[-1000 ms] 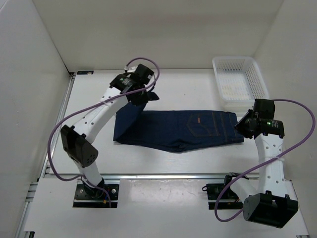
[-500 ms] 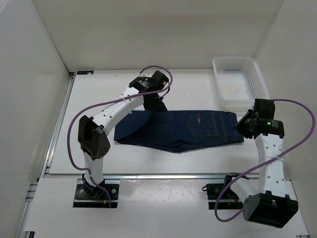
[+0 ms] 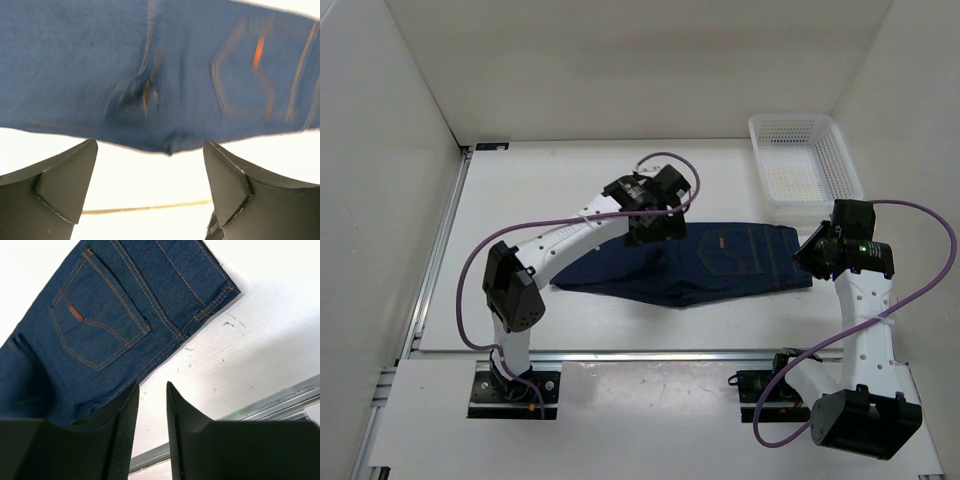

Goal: Fold and stack the trousers
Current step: Fold the trousers

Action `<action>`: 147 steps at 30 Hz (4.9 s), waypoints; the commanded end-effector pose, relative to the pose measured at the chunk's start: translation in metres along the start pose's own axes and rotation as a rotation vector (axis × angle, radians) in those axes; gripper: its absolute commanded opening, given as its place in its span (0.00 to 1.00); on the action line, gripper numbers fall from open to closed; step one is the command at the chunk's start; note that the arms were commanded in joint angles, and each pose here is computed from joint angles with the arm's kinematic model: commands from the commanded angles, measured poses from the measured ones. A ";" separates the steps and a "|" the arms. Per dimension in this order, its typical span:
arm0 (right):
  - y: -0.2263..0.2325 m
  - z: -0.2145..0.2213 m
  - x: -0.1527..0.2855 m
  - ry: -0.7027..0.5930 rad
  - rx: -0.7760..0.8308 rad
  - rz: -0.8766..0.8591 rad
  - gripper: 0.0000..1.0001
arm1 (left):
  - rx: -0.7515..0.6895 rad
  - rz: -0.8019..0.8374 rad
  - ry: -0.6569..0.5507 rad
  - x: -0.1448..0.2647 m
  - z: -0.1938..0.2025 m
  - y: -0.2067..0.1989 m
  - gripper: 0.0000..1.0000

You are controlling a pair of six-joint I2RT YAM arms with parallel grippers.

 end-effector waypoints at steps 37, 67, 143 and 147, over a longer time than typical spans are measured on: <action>0.001 0.010 0.004 0.020 0.040 -0.040 0.34 | 0.174 -0.302 0.413 -0.134 -0.032 0.253 0.74; 0.060 0.051 -0.084 0.349 0.084 -0.297 0.06 | 0.088 -0.123 -0.146 0.071 -0.184 0.163 0.11; 0.137 0.065 -0.027 0.150 0.383 -0.493 0.77 | 0.158 -0.118 -0.117 0.103 -0.039 0.222 0.73; 0.167 0.078 -0.055 0.186 0.450 -0.448 0.76 | 0.150 -0.113 -0.123 0.105 -0.041 0.221 0.73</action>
Point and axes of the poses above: each gripper's point midway between its finger pads, its own x axis back along the fingers, its own y axis along the line the jaws close on, z = x × y, the point moved 5 cm from there along x, back along the fingers, and after that the axes turned 9 degrees about x, right-handed, at the moved point
